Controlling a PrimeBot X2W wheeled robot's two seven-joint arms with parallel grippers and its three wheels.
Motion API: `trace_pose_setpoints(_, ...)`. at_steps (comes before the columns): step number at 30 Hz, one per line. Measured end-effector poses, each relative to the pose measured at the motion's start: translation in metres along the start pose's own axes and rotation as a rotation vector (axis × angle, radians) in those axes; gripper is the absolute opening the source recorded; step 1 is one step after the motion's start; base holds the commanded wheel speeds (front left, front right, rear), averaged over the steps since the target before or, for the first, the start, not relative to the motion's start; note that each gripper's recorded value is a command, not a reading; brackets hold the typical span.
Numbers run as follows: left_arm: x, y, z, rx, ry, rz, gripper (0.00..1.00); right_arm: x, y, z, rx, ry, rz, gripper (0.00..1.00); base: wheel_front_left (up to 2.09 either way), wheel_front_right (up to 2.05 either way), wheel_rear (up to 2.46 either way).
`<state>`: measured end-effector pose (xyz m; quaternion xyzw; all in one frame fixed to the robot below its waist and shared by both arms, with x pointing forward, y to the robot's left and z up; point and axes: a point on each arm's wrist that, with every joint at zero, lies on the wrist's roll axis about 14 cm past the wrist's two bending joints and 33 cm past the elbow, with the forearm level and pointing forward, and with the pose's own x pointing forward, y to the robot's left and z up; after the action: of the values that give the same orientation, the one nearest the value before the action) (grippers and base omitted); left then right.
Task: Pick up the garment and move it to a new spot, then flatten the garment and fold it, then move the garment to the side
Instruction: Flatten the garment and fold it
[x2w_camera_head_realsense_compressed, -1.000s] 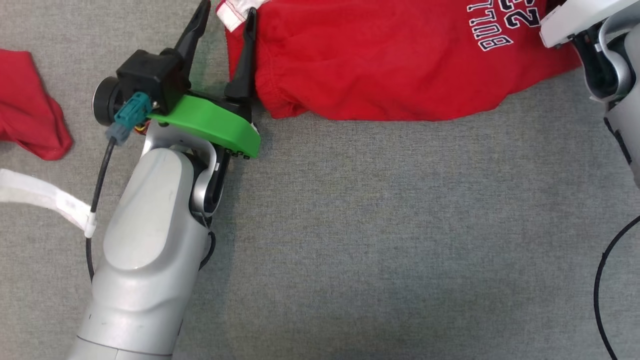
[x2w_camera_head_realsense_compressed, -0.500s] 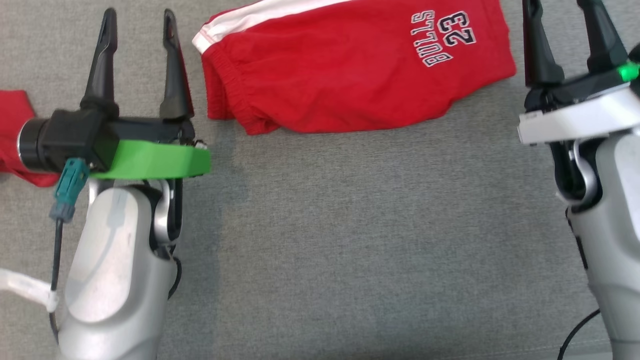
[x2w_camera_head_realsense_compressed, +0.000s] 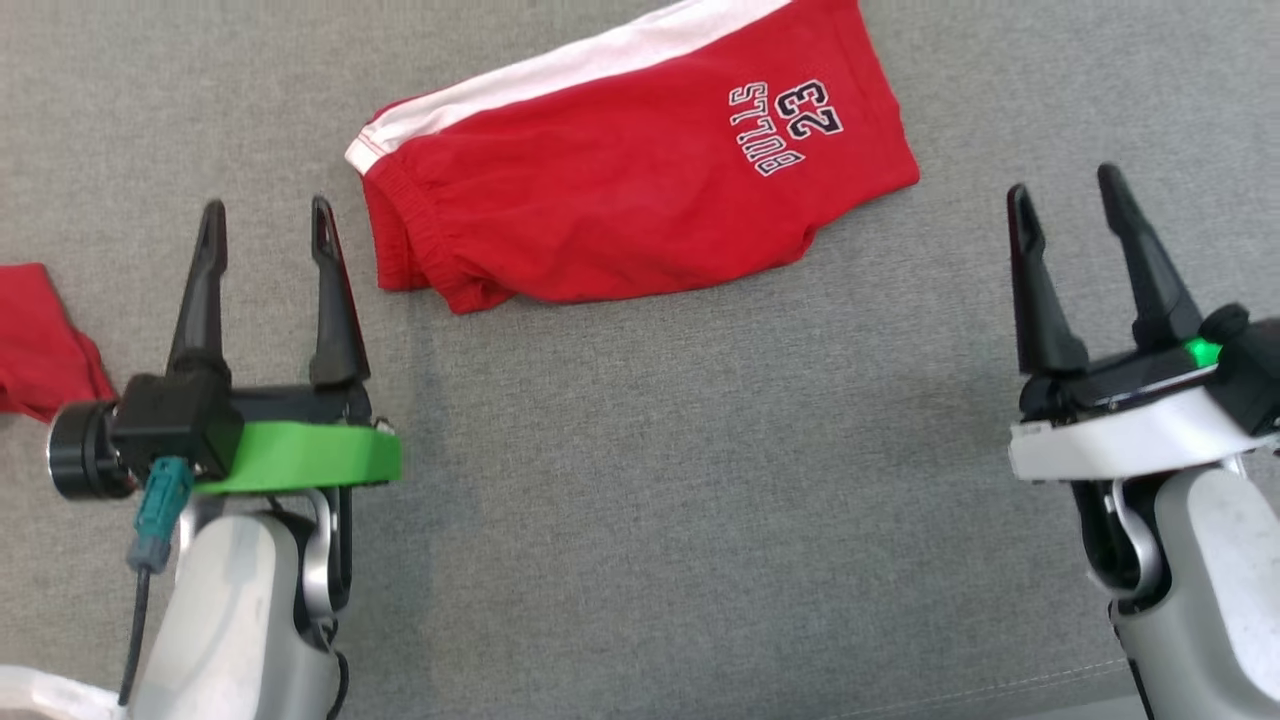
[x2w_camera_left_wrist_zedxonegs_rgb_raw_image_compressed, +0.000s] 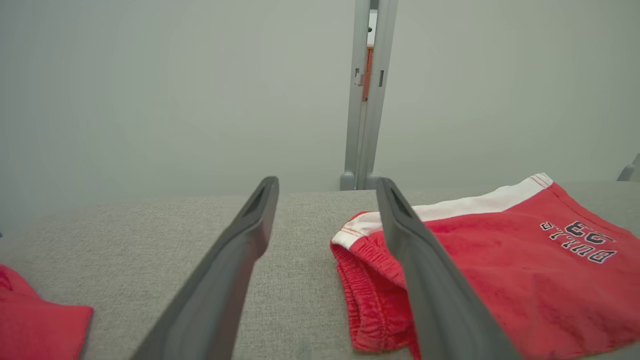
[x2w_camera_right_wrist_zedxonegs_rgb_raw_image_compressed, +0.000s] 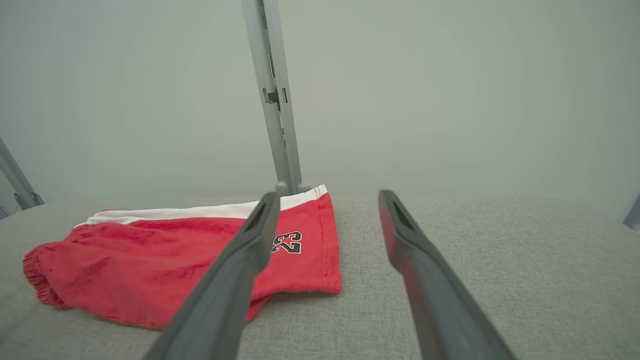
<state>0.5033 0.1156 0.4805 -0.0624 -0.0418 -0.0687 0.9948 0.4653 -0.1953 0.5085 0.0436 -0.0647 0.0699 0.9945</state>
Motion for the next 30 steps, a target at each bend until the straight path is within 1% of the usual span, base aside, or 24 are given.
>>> trace_pose_setpoints(5, -0.018, -0.003, -0.002, -0.005, 0.032, 0.005, 1.00, -0.018, 0.001, 0.006, 0.003, 0.004, -0.011, 1.00, 0.00, 0.00, 0.00)
trace_pose_setpoints(11, -0.029, -0.005, -0.003, -0.014, 0.056, 0.006, 1.00, -0.023, 0.001, 0.014, 0.002, -0.004, -0.016, 1.00, 0.00, 0.00, 0.00)
trace_pose_setpoints(23, -0.032, -0.004, -0.004, -0.012, 0.070, 0.012, 1.00, -0.019, 0.003, 0.012, 0.004, 0.002, -0.007, 1.00, 0.00, 0.00, 0.00)
trace_pose_setpoints(30, -0.027, -0.006, -0.001, -0.017, 0.051, 0.005, 1.00, -0.010, -0.004, 0.002, -0.010, 0.036, -0.001, 1.00, 0.00, 0.00, 0.00)
